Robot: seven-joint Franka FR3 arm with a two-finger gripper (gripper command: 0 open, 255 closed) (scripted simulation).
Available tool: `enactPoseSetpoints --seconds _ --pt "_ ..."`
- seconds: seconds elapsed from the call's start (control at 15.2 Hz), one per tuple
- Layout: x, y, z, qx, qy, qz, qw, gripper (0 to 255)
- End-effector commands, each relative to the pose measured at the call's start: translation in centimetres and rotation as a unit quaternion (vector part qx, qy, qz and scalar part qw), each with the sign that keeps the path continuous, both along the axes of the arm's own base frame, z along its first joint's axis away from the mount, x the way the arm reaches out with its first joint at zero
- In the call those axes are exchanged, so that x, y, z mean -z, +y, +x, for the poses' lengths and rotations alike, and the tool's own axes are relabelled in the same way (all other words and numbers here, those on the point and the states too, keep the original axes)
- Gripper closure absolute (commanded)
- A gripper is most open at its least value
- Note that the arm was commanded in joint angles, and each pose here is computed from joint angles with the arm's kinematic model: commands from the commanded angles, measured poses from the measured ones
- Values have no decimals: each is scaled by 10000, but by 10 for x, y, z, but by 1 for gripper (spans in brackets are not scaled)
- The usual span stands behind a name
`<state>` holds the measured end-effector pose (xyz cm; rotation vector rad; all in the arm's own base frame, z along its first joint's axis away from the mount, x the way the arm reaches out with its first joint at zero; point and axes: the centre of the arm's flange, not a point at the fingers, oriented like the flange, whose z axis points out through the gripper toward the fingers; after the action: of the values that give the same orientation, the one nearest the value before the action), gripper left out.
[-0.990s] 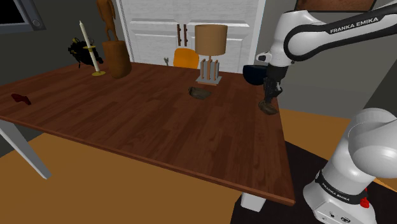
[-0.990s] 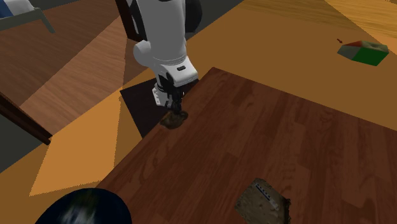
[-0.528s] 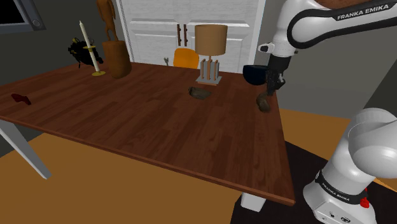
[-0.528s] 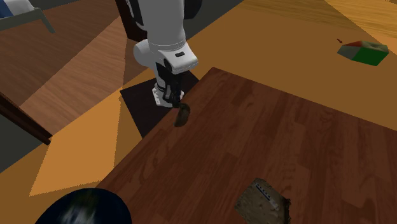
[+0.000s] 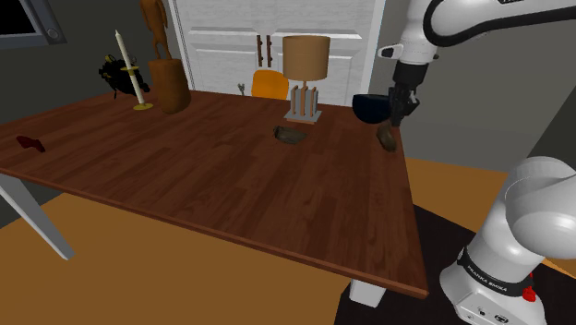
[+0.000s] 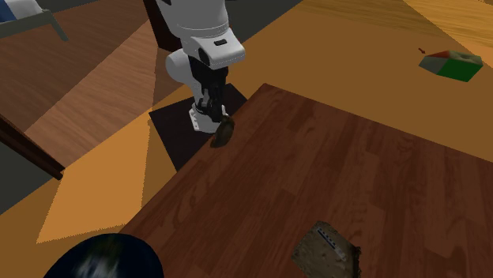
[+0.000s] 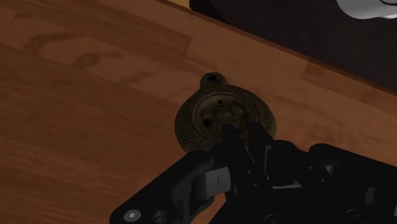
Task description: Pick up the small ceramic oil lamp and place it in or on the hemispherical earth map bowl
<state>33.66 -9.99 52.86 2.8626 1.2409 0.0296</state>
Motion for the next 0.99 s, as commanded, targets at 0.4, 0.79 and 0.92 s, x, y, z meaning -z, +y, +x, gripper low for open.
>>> enactPoseSetpoints --seconds 0.4,0.79,0.92 --pt "-42 1 0 0 1 0 10000 255" --pt "-73 1 0 0 1 0 10000 255" --pt "-84 1 0 0 1 0 10000 255"
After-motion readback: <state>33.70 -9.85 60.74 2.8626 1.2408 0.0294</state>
